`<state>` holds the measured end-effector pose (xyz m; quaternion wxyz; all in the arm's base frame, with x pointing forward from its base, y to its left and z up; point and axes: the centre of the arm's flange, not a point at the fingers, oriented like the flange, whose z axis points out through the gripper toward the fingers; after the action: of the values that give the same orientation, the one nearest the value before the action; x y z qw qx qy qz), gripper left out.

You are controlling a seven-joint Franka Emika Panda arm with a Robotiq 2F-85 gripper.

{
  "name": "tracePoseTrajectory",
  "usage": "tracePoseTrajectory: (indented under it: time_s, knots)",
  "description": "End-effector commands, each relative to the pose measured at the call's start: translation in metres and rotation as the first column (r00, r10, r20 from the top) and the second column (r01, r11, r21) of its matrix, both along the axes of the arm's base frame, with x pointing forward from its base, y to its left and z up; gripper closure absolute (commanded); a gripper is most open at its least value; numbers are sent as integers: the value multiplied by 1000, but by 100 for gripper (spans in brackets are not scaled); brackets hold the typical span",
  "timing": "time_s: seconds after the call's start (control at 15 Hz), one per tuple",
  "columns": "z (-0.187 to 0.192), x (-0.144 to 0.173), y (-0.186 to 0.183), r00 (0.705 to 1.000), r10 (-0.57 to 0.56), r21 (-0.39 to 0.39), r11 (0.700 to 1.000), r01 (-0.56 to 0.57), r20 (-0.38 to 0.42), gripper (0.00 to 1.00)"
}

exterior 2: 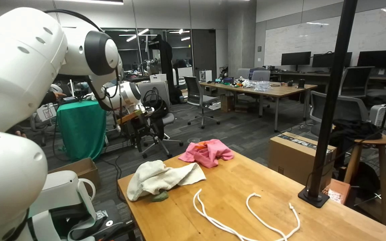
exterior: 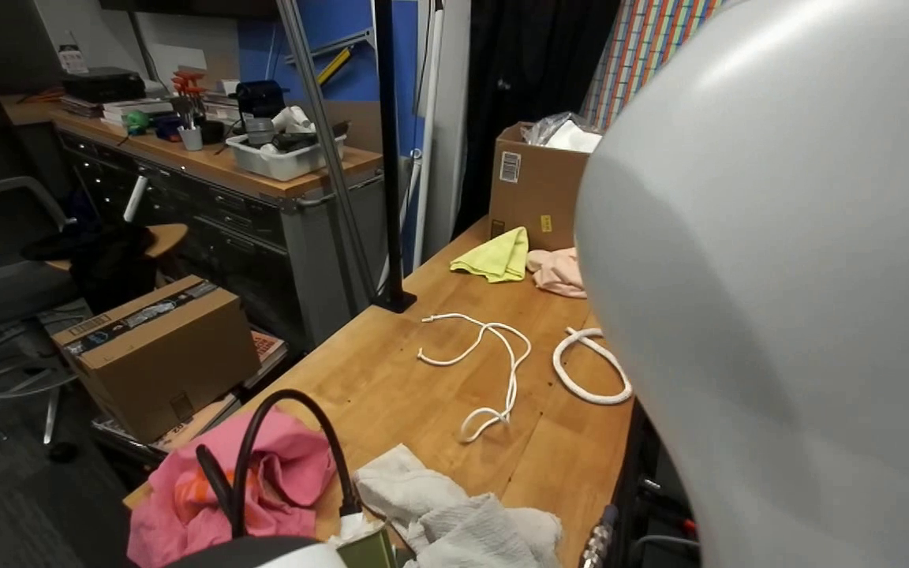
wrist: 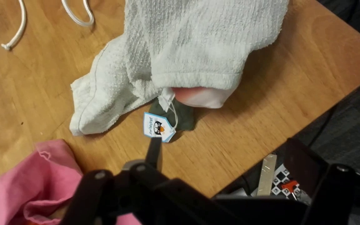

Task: Move the peach shirt to the right, move the pink shirt to the left, move the white towel to the left, move the yellow towel to the right, move the thick white rope forwards, move the radish backwards

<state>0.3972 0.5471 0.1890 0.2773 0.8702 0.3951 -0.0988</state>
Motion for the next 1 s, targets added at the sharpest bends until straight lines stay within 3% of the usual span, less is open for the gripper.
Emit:
tracePoseTrajectory:
  time_s: [0.0,0.93]
  knots:
    - [-8,15,15,1000,18,-65,998,-19,-14,0]
    - [-46,39,-11,998,10,-190,982,-20,-54,0]
